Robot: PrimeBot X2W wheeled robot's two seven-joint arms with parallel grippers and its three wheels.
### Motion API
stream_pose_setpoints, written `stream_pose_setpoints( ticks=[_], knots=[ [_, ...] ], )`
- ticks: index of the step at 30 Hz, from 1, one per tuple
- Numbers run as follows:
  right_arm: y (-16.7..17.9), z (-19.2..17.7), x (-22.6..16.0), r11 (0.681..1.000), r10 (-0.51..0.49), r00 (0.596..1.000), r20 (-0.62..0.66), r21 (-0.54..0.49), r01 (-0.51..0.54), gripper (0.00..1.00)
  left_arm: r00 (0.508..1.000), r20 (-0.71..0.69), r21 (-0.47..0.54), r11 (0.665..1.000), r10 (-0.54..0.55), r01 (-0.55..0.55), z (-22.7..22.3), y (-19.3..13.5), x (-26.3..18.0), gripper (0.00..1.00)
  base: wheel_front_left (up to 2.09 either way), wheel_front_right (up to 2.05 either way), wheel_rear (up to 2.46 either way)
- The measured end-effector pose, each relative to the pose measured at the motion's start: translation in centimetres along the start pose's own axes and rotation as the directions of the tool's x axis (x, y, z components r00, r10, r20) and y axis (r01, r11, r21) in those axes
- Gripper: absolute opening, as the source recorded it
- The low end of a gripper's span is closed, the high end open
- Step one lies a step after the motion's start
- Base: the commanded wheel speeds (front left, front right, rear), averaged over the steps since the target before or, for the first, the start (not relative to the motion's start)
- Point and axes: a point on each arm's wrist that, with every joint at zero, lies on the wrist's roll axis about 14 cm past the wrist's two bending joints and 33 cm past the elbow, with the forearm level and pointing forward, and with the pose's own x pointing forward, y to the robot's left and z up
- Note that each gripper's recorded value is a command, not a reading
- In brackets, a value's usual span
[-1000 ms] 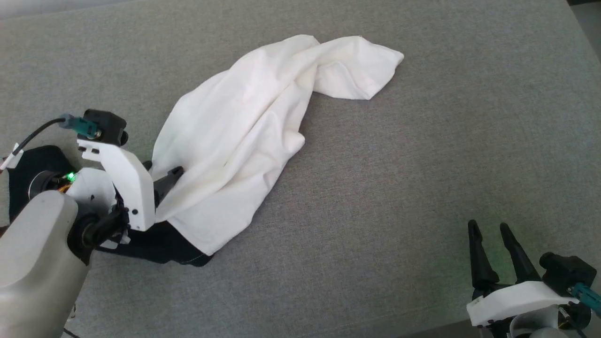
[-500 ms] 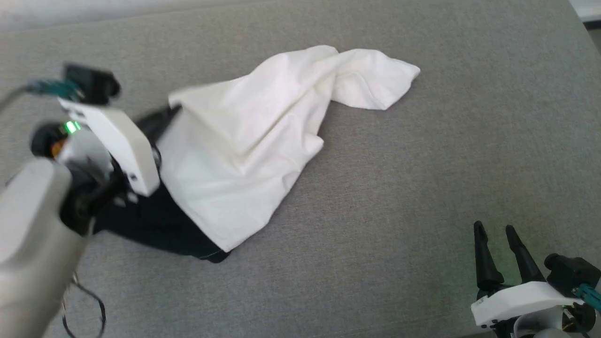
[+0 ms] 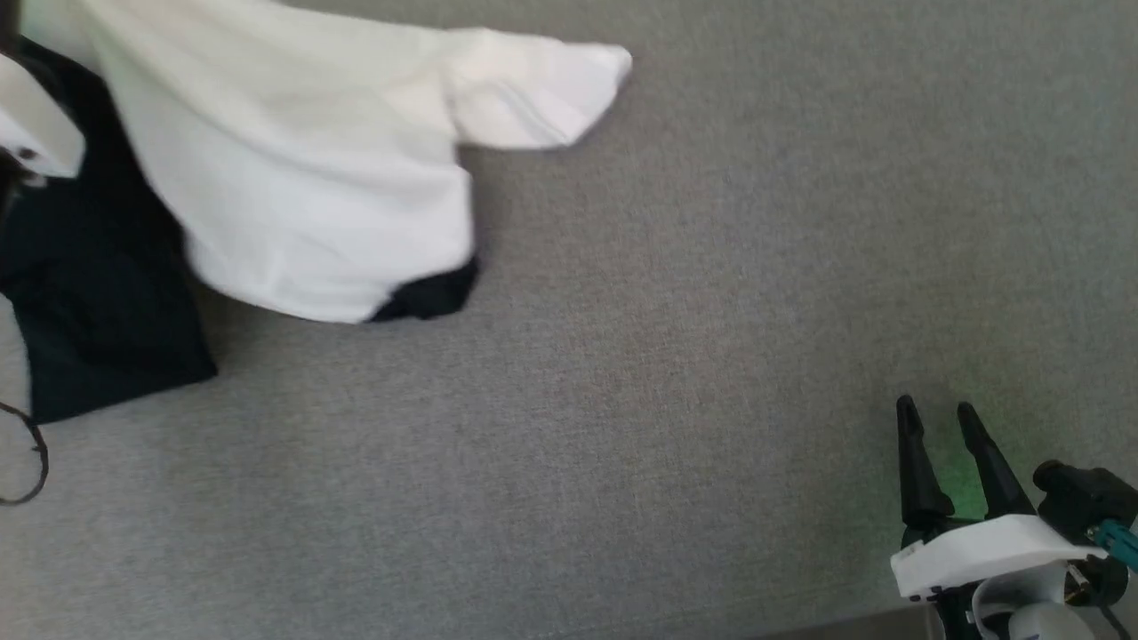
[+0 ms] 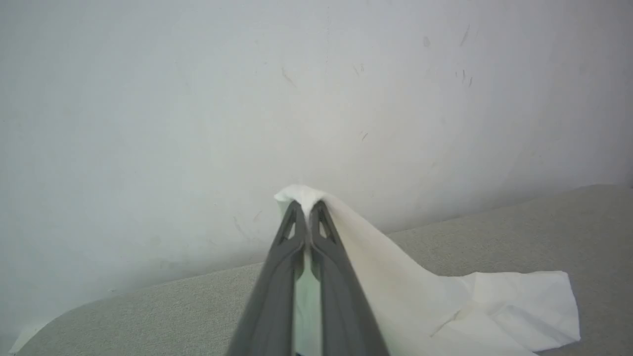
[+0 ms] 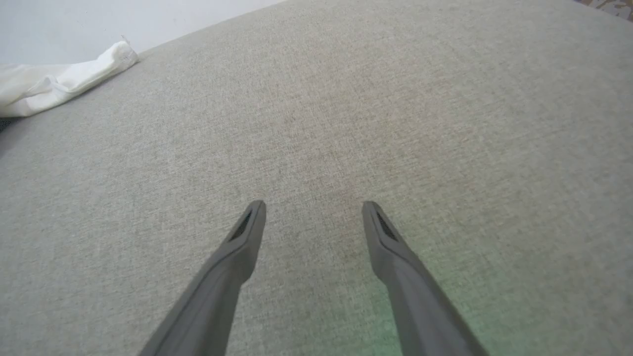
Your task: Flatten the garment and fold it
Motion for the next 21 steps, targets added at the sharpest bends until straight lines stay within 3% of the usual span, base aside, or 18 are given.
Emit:
stream_pose_setpoints(
  ticks=[9,10,11,12,13,14,21],
  knots=[
    [-0.9,-1.4,1.2,0.999,-0.034,0.999,-0.032,-0.006,0.034,1.0,0.985,-0.169,0.004,1.0,0.023,-0.023,-9.2,0.5,2.5,0.0,0.0,0.0,0.0],
    [-1.0,-1.4,1.4,0.999,-0.036,0.999,-0.032,-0.009,0.036,1.0,0.981,-0.191,-0.002,1.0,0.015,-0.015,-10.2,0.2,2.6,0.05,0.0,0.0,0.0],
    [-1.1,-1.5,1.5,0.999,-0.038,0.999,-0.033,-0.01,0.038,1.0,0.978,-0.209,-0.01,1.0,0.015,-0.017,-11.2,0.1,2.6,0.24,0.0,0.0,0.0],
    [-1.1,-1.5,1.7,0.999,-0.039,0.999,-0.031,-0.012,0.039,1.0,0.975,-0.221,-0.019,1.0,0.013,-0.018,-12.0,-0.1,2.7,0.45,0.0,0.0,0.0],
    [-1.2,-1.5,1.9,0.999,-0.041,0.999,-0.031,-0.015,0.041,1.0,0.973,-0.231,-0.026,1.0,0.006,-0.012,-12.7,-0.3,2.7,0.9,0.0,0.0,0.0],
    [-1.2,-1.5,2.0,0.999,-0.041,0.999,-0.029,-0.016,0.04,1.0,0.972,-0.236,-0.031,0.999,0.002,-0.009,-13.1,-0.5,2.8,1.0,0.0,0.0,0.0],
    [-0.8,-1.2,2.4,0.999,-0.025,1.0,-0.017,-0.026,0.025,1.0,0.987,-0.161,-0.065,0.998,-0.021,0.011,-11.3,-1.0,2.5,1.0,0.0,0.0,0.0]
  ],
)
